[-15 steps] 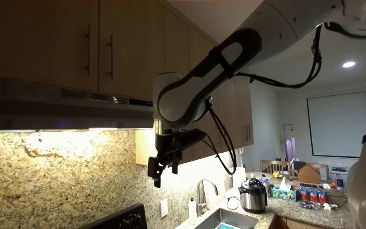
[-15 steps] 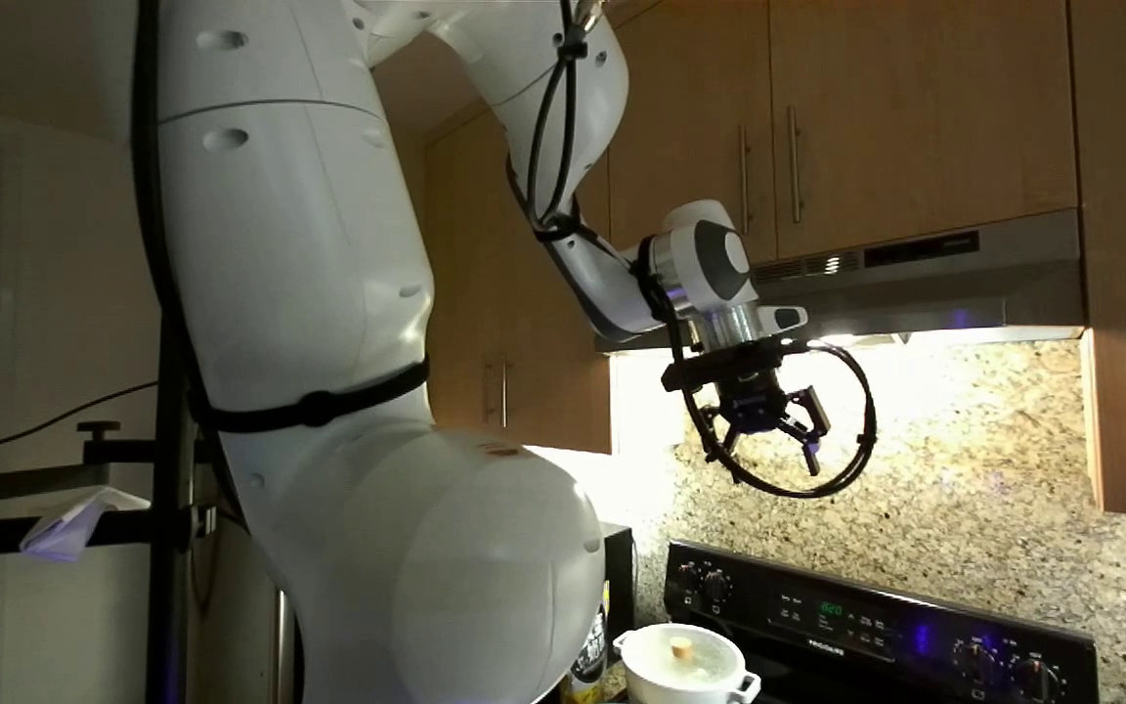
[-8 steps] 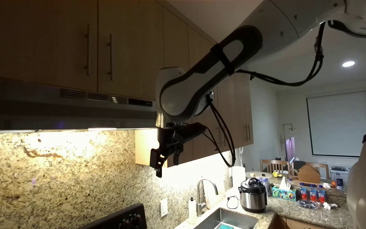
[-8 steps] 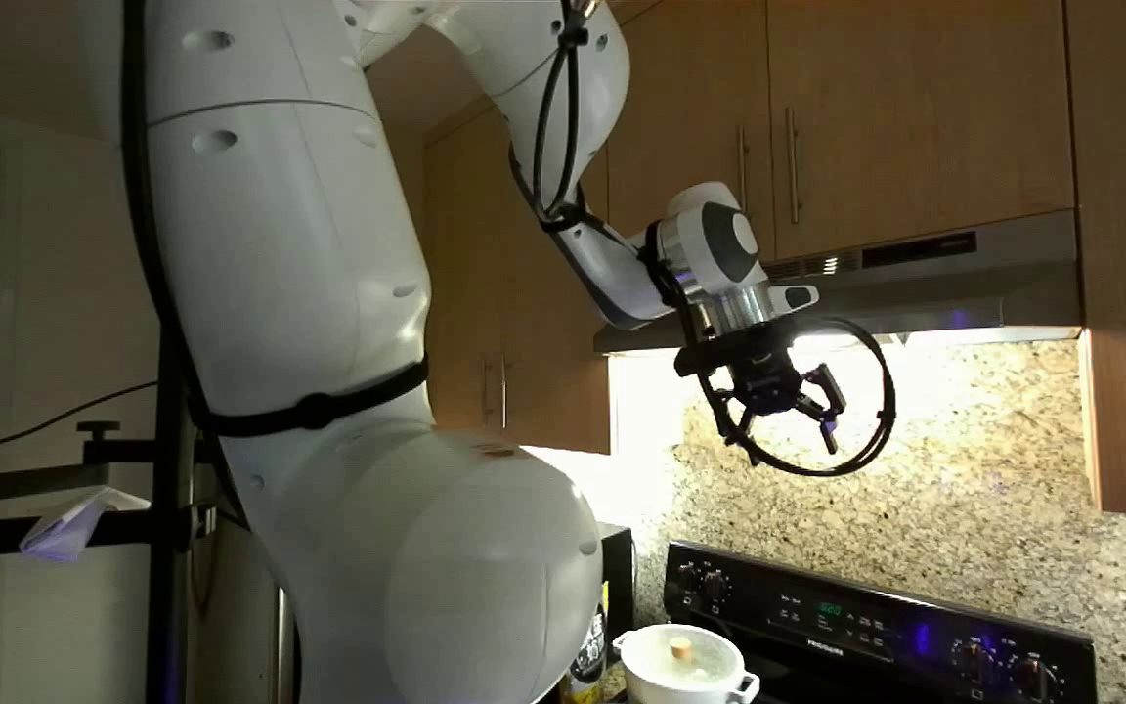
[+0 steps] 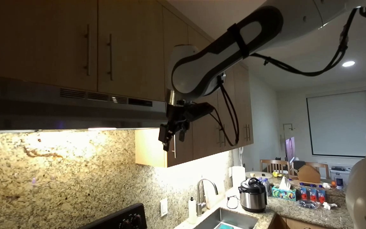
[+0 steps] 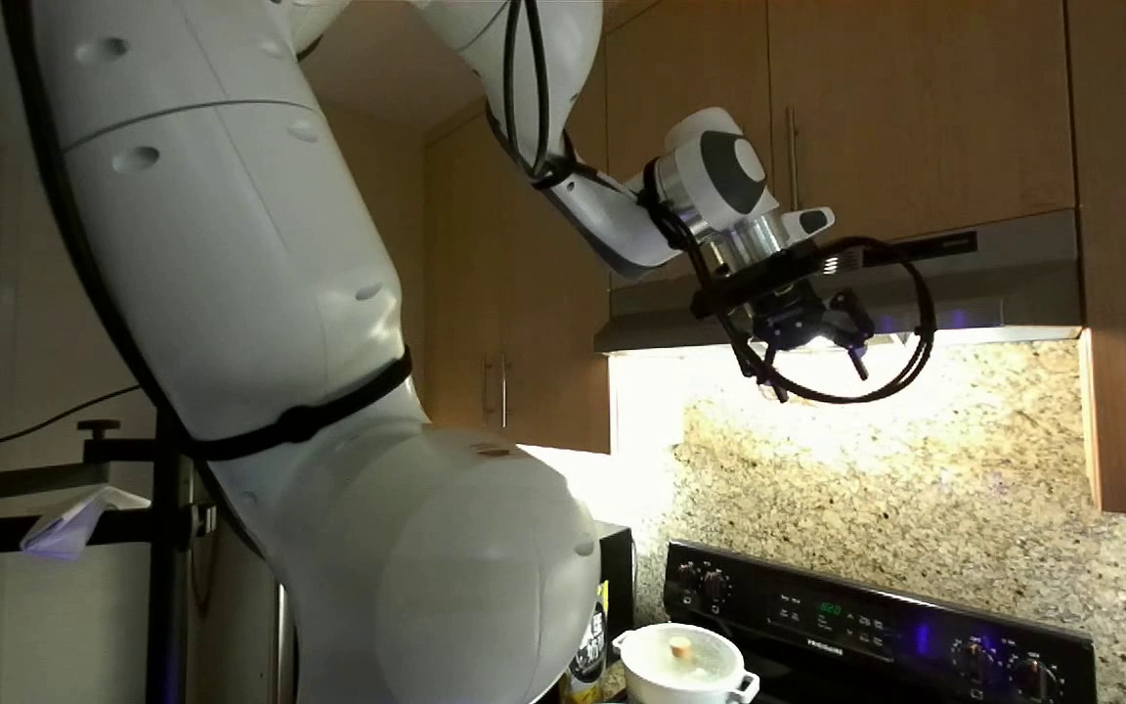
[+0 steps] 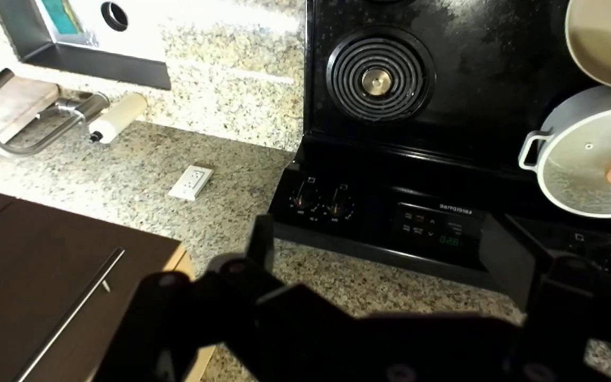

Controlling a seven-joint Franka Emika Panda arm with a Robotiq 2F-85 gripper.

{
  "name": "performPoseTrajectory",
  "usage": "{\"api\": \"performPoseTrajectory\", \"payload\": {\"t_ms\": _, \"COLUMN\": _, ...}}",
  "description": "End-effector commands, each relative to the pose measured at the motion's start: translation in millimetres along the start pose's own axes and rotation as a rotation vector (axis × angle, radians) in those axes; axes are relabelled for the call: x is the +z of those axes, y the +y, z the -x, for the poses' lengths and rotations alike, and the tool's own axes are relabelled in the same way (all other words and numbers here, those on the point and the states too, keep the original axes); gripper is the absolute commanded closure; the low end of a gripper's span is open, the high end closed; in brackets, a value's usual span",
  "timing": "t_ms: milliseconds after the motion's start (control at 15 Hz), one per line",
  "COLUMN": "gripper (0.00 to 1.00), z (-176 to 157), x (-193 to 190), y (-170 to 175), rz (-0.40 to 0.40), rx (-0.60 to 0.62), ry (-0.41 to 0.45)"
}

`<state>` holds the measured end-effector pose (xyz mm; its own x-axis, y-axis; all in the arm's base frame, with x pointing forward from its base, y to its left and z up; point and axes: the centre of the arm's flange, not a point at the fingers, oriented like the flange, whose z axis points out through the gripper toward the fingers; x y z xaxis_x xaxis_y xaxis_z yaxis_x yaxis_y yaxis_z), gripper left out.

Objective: Turn off the light stove

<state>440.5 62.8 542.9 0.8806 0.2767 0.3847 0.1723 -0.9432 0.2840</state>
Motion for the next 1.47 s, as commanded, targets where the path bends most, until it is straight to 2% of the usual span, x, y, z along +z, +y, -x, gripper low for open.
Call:
{"api": "performPoseTrajectory", "payload": {"t_ms": 0, "gripper": 0.00, "z": 5, "x": -30, "y": 13, "rz": 0.015, "rx": -0.027, "ry": 0.087}}
{"api": "performPoseTrajectory", "payload": {"t_ms": 133, "gripper": 0.00, "z": -4, "x": -36, "y": 18, "rz": 0.012, "rx": -0.021, "ry": 0.151}}
{"api": "performPoseTrajectory", "payload": {"t_ms": 333, "gripper": 0.00, "z": -17, "x": -53, "y": 22, "rz": 0.001, "rx": -0.007, "ry": 0.308}}
{"api": "performPoseTrajectory", "payload": {"t_ms": 933, "gripper": 0.00, "z": -48, "x": -88, "y": 23, "rz": 0.044, "rx": -0.064, "ry": 0.733}}
{"api": "performPoseTrajectory", "payload": {"t_ms": 1067, "gripper": 0.00, "z": -54, "x": -90, "y": 28, "rz": 0.054, "rx": -0.035, "ry": 0.808}}
{"api": "performPoseTrajectory", "payload": {"t_ms": 1133, "gripper": 0.00, "z": -45, "x": -97, "y": 23, "rz": 0.024, "rx": -0.021, "ry": 0.750}}
{"api": "performPoseTrajectory", "payload": {"t_ms": 1400, "gripper": 0.00, "z": -46, "x": -94, "y": 24, "rz": 0.021, "rx": -0.014, "ry": 0.754}}
